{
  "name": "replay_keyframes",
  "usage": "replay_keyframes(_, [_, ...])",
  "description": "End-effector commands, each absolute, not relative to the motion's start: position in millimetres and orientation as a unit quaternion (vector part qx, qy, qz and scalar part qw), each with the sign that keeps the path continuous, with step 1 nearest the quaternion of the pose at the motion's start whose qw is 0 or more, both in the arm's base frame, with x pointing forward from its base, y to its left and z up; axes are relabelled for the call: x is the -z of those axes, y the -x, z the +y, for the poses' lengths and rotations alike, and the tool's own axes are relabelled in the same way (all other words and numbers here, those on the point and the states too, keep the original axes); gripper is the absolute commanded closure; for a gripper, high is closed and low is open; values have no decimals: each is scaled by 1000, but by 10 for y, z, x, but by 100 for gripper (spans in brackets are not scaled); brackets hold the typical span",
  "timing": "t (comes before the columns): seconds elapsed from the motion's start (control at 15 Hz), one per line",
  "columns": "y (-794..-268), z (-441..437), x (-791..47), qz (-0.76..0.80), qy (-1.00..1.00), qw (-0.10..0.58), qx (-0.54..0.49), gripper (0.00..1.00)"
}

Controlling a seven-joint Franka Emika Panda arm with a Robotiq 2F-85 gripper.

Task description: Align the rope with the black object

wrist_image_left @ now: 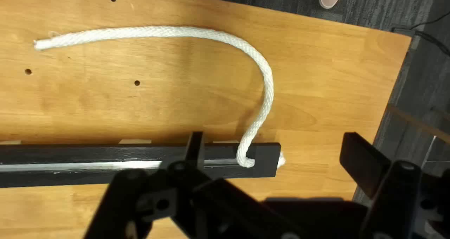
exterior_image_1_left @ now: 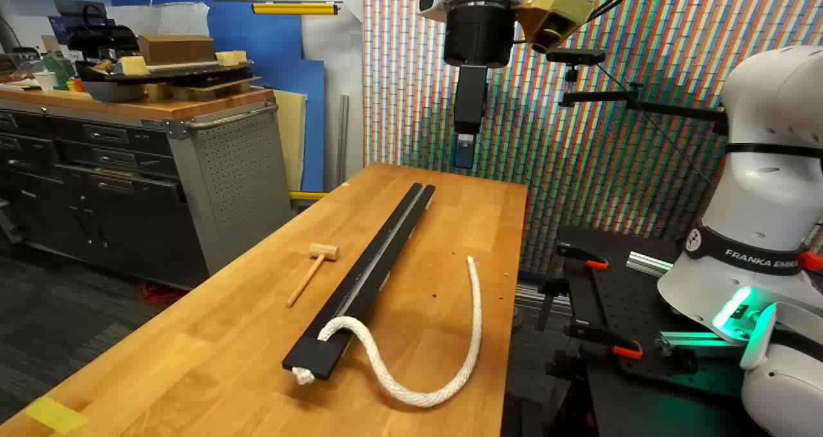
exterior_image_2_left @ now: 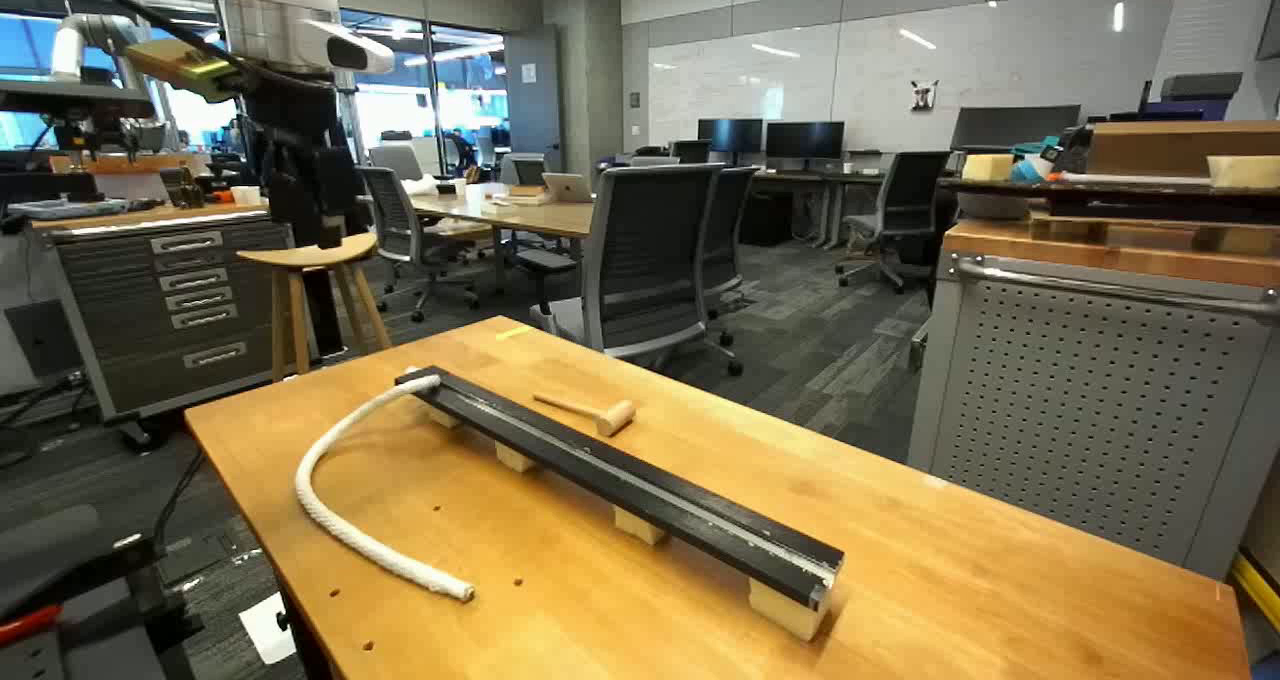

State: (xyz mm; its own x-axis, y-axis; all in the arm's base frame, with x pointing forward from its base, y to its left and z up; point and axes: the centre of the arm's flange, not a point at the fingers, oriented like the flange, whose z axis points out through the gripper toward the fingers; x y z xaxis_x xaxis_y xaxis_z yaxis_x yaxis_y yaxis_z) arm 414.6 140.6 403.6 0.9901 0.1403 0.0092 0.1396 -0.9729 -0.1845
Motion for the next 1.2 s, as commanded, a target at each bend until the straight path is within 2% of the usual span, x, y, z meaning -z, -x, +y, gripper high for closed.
replay_keyframes(0.0, [-4154,1409,-4051,-71,993,93,0,0])
replay_keyframes(1.13, [-4174,1416,-4094,-71,993,94,4,0])
